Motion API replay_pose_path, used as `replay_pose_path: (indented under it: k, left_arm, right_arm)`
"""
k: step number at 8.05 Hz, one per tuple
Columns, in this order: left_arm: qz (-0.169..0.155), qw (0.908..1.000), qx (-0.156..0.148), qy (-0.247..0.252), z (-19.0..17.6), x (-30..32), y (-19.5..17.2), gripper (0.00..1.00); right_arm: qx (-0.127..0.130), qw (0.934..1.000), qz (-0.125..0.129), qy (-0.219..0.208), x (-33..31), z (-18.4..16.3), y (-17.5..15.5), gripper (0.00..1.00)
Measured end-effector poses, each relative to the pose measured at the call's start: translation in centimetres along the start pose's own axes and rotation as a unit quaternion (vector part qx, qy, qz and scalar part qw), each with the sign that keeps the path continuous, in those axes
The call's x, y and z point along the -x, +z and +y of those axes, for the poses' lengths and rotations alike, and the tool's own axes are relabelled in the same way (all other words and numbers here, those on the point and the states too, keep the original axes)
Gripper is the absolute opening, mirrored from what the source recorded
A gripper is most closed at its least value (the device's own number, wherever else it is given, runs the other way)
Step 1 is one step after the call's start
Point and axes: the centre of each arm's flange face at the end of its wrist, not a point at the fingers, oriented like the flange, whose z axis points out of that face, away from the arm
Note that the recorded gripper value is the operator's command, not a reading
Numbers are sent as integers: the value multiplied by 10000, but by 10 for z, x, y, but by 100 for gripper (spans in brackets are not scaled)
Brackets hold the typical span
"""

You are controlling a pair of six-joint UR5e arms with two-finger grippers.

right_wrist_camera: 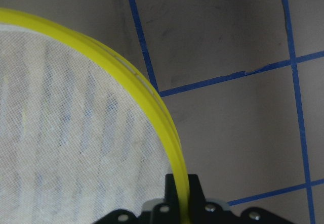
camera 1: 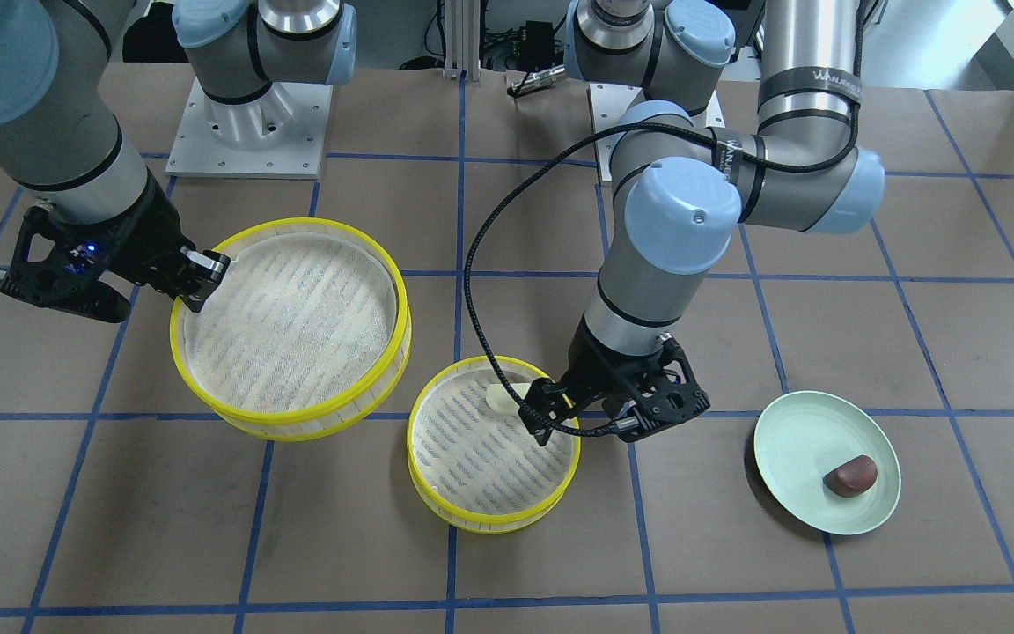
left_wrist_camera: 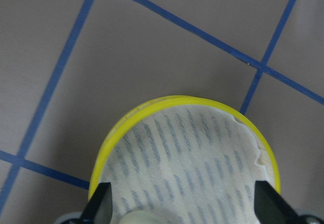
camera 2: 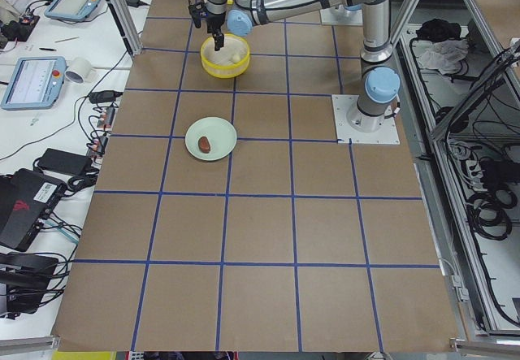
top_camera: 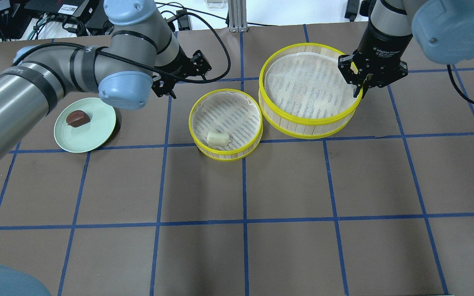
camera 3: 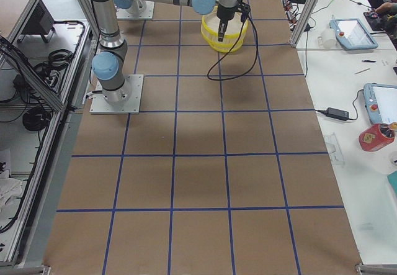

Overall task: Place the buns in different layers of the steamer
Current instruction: 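Open the left gripper to release the white bun and withdraw, then restack the top tier with the right gripper while the left gripper moves to the plate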

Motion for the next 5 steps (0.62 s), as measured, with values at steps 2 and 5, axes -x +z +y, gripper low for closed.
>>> replay_pose_path:
  k: [2, 5]
  left_arm:
    - [-217, 9992, 67, 316, -27, 46, -20, 100]
    - [-592, 9954, 132, 742, -66, 121, -33, 100]
  right_arm:
    - [-3, 9999, -43, 98, 7, -2, 2, 4]
    - [-62, 9994, -113, 312, 68, -1, 30, 4]
